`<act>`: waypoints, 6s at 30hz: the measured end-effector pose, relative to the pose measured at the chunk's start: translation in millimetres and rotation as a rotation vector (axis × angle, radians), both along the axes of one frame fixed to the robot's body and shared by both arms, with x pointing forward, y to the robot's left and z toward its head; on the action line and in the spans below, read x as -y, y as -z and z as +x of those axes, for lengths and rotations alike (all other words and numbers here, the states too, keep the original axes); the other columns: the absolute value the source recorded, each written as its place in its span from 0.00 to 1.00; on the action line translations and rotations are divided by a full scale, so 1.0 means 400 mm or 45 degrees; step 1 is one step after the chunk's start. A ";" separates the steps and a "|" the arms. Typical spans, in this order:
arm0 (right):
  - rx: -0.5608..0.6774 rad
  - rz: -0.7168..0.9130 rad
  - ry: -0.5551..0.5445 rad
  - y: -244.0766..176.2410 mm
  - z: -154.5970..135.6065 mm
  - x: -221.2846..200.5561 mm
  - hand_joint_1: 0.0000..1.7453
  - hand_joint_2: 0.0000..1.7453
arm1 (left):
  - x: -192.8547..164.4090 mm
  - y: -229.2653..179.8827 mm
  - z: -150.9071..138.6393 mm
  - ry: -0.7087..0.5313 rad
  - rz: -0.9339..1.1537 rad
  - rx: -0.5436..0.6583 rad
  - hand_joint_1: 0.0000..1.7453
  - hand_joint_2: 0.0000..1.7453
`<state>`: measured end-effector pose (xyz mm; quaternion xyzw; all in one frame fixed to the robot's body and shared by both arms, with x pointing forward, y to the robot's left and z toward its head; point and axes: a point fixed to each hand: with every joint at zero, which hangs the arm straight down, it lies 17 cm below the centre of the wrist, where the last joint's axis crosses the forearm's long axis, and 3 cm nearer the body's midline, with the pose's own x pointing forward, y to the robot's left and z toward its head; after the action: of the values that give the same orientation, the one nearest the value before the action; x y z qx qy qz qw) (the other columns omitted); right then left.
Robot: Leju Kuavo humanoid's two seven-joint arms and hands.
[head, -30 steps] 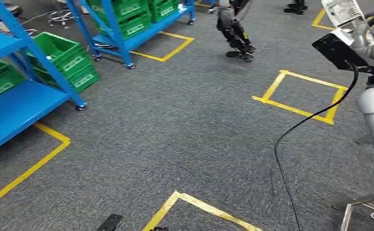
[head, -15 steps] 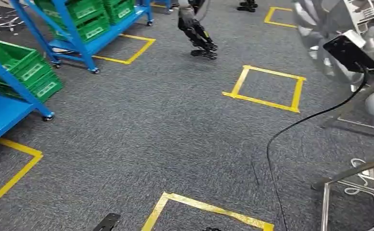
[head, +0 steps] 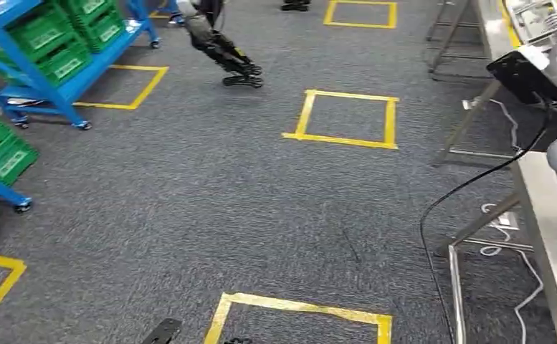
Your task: Take the parts from the cabinet and place them on the table.
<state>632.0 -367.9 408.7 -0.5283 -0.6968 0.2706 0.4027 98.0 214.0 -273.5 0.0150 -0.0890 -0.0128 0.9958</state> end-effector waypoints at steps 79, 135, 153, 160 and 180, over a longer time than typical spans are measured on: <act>-0.016 0.053 -0.042 0.028 0.006 -0.036 1.00 1.00 | -0.014 0.002 -0.004 -0.041 -0.003 -0.008 0.00 1.00; -0.101 0.052 -0.116 0.136 0.016 -0.169 1.00 1.00 | -0.005 0.002 -0.009 -0.066 -0.020 -0.018 0.00 1.00; -0.082 -0.040 -0.142 0.160 0.006 -0.249 1.00 1.00 | -0.019 0.000 0.009 -0.065 -0.018 0.005 0.00 1.00; -0.067 -0.062 -0.159 0.150 0.006 -0.280 1.00 1.00 | -0.031 -0.001 0.023 -0.064 -0.010 0.015 0.00 1.00; -0.141 -0.217 -0.371 0.184 -0.008 -0.492 1.00 1.00 | -0.032 -0.002 0.026 -0.051 -0.014 0.010 0.00 1.00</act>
<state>628.6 -171.0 335.2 -0.4383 -0.7173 0.4126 0.3508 108.4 226.6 -272.9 0.0114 -0.0927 0.0077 0.9956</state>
